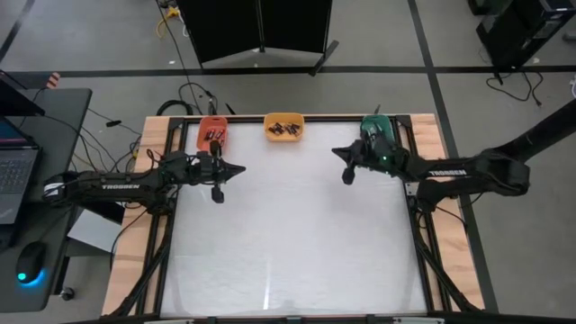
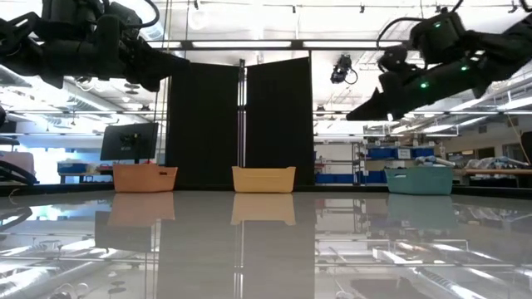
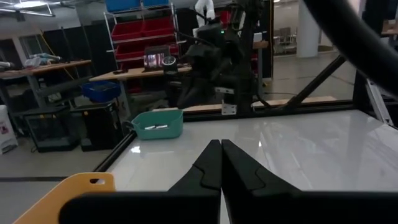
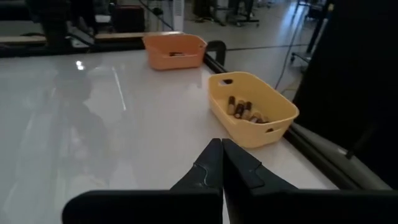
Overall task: Sort batteries
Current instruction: Return to Home Position
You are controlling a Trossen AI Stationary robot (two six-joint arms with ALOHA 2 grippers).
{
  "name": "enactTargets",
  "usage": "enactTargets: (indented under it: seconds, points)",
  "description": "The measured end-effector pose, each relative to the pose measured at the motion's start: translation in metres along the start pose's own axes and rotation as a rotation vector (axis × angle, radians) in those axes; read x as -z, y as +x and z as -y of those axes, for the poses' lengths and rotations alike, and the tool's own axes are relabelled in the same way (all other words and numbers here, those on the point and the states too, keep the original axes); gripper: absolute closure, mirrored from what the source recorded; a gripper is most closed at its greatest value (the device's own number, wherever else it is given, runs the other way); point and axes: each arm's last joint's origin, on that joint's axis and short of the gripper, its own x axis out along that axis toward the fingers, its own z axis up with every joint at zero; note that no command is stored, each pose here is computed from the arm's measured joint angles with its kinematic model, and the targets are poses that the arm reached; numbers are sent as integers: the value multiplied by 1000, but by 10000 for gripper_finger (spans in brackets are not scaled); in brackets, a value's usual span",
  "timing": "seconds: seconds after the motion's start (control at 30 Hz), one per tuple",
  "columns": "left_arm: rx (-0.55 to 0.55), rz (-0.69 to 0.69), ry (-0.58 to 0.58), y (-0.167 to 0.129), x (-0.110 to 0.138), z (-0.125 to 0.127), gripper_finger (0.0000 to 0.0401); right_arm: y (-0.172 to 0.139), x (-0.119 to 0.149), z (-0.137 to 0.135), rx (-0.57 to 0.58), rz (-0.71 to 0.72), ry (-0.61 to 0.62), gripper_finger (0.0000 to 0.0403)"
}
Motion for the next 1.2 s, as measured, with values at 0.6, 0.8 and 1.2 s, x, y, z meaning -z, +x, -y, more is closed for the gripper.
enactTargets:
  seconds: [0.6,0.8,1.2]
  points:
    - [-75,-18,25,-4,-1,-2,394,-35,16,-7,-18,87,-7,396]
    - [-85,-15,24,-13,7,0,394,-38,21,-8,-19,84,-4,396]
    - [-124,46,-34,-36,29,6,394,-42,17,-6,-12,115,-34,396]
